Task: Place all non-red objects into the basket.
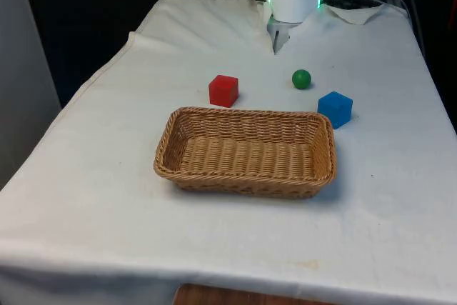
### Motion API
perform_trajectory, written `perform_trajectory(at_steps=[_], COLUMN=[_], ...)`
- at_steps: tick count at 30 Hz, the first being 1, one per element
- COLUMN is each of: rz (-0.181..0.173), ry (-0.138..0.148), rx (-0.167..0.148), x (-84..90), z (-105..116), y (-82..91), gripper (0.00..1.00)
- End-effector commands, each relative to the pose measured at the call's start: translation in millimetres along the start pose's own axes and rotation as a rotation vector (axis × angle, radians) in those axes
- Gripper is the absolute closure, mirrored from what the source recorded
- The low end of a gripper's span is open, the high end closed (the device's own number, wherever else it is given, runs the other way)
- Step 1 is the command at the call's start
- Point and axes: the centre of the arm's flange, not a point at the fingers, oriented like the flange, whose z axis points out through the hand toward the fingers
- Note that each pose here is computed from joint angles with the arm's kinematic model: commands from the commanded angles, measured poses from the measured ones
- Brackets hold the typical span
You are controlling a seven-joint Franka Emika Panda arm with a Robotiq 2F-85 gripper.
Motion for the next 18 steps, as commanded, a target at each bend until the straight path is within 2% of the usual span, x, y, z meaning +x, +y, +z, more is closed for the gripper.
perform_trajectory(at_steps=[1,2,16,17,18], rz=[0.0,0.004,0.007,0.007,0.003], ry=[0.002,0.01,0.025,0.025,0.01], rx=[-0.002,-0.014,-0.055,-0.058,-0.048], x=[-0.7,-5.6,-34.7,-36.3,-33.5], z=[-1,-4,-11,-11,-9], y=[0.3,0.6,0.9,0.8,1.5], gripper=[0.0,0.0,0.0,0.0,0.0])
